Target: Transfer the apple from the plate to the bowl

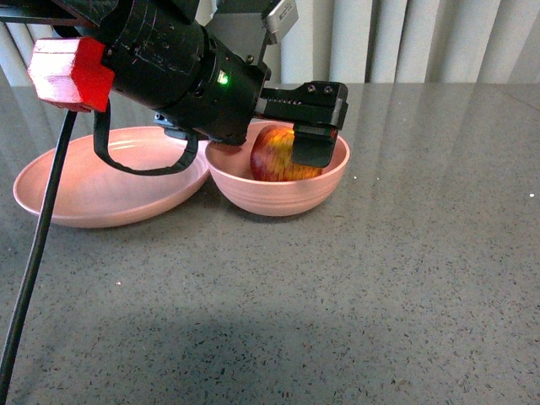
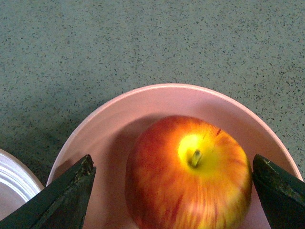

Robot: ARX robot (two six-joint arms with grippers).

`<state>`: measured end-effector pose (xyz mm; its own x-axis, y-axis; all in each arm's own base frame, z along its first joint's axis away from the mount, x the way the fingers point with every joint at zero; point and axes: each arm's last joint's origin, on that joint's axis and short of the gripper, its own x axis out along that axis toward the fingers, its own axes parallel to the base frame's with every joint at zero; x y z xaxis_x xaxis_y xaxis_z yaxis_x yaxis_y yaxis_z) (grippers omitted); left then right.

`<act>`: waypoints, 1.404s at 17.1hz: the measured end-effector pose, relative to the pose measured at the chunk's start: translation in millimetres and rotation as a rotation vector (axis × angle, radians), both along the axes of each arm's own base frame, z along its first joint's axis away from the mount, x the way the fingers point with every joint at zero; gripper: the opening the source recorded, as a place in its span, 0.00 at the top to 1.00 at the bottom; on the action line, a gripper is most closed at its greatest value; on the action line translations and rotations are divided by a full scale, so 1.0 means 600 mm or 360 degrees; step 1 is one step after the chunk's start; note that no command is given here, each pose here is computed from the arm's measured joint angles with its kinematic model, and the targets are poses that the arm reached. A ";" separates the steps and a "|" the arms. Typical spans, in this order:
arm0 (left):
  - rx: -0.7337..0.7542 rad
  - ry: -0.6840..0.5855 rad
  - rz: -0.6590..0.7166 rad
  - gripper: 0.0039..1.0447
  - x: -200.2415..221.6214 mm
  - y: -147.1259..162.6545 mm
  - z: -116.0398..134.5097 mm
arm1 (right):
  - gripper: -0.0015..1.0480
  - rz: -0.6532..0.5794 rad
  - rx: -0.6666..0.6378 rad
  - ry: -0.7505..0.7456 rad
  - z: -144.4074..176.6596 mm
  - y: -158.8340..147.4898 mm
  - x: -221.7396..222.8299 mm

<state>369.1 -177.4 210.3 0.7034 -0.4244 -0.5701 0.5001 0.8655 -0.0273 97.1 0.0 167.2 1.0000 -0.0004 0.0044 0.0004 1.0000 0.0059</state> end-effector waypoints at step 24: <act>-0.0231 -0.0986 0.0863 0.56 -0.308 0.261 0.124 | 0.06 0.0001 -0.0001 0.0000 0.000 0.000 0.000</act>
<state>184.2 -21.1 284.8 0.9995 0.0237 0.0216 -0.0234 0.9996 -0.0144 97.1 0.0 167.2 1.0000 0.0000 0.0044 0.0000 1.0000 0.0055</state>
